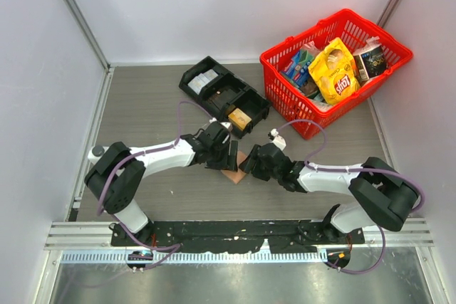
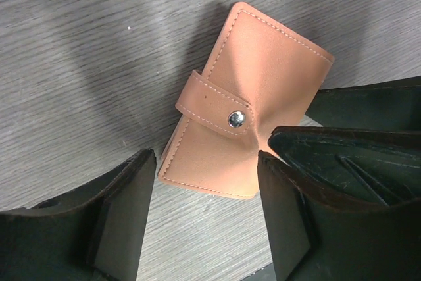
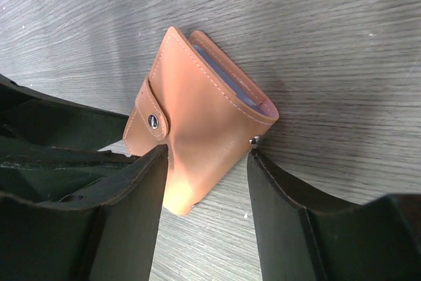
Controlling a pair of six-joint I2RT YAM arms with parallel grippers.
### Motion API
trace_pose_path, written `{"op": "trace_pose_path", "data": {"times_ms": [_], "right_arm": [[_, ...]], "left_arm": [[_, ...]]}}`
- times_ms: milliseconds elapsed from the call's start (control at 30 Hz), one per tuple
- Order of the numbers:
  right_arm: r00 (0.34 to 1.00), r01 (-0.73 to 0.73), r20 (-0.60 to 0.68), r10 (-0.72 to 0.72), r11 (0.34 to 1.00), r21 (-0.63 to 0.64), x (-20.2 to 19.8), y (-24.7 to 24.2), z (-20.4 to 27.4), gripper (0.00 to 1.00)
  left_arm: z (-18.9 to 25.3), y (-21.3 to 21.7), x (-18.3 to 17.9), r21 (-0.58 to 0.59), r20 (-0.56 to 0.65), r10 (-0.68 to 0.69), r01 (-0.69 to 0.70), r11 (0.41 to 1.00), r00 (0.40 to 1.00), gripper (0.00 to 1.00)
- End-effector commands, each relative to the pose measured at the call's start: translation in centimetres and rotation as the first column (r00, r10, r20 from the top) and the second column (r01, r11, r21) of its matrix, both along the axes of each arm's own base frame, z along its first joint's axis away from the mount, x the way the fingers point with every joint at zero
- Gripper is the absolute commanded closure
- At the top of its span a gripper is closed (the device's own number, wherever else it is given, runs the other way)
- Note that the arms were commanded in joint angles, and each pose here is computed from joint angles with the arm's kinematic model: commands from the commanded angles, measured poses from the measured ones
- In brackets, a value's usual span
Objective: Take the credit cards out of the card holder
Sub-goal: Open the card holder at the center of the board.
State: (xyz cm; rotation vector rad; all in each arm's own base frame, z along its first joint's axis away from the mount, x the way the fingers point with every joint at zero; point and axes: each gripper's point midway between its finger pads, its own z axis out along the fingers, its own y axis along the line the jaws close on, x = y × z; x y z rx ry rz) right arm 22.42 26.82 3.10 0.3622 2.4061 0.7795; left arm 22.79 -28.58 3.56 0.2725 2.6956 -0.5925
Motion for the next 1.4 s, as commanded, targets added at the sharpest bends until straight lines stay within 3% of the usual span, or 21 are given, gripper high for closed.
{"op": "trace_pose_path", "data": {"times_ms": [0, 300, 533, 700, 767, 900, 1000, 1200, 1367], "right_arm": [[0.987, -0.031, -0.161, 0.015, 0.994, -0.102, -3.2, -2.7, -4.5, 0.43], [0.982, 0.003, -0.188, -0.011, 0.999, -0.046, -3.0, -3.5, -5.0, 0.44], [0.982, -0.016, -0.19, 0.005, 0.998, -0.058, -3.0, -3.8, -5.2, 0.51], [0.975, -0.073, -0.211, 0.064, 0.997, -0.037, -3.5, -3.0, -5.5, 0.72], [0.975, -0.083, -0.212, 0.073, 0.996, -0.041, -3.5, -2.9, -5.6, 0.81], [0.972, -0.096, -0.216, 0.088, 0.995, -0.028, -3.6, -2.8, -5.9, 0.95], [0.97, -0.108, -0.22, 0.103, 0.994, -0.011, -3.7, -2.6, -6.1, 0.99], [0.969, -0.104, -0.228, 0.099, 0.995, -0.008, -3.7, -2.8, -6.4, 0.99], [0.968, -0.102, -0.23, 0.098, 0.995, -0.006, -3.7, -2.8, -6.4, 0.99]], "left_arm": [[0.8, -1.7, 0.5, -0.086, 0.022, 0.008, -0.006, 0.996, 1.0, 0.36], [0.4, -1.9, -0.5, -0.141, -0.037, 0.058, -0.063, 0.988, 0.998, 0.53], [0.6, -1.3, -1.3, -0.198, -0.077, 0.149, -0.162, 0.967, 0.986, 0.55], [1.6, -1.2, -1.2, -0.215, -0.065, 0.175, -0.185, 0.959, 0.982, 0.54], [2.1, -0.6, -1.0, -0.196, -0.035, 0.185, -0.188, 0.962, 0.982, 0.52], [4.1, 1.4, 0.0, -0.123, 0.082, 0.221, -0.21, 0.97, 0.972, 0.38], [5.3, 2.1, 0.6, -0.041, 0.15, 0.197, -0.193, 0.98, 0.969, 0.36], [5.6, 1.2, 0.8, 0.16, 0.216, 0.067, -0.103, 0.982, 0.974, 0.38], [4.3, -0.4, 0.6, 0.267, 0.204, -0.02, -0.036, 0.963, 0.979, 0.54]]}}
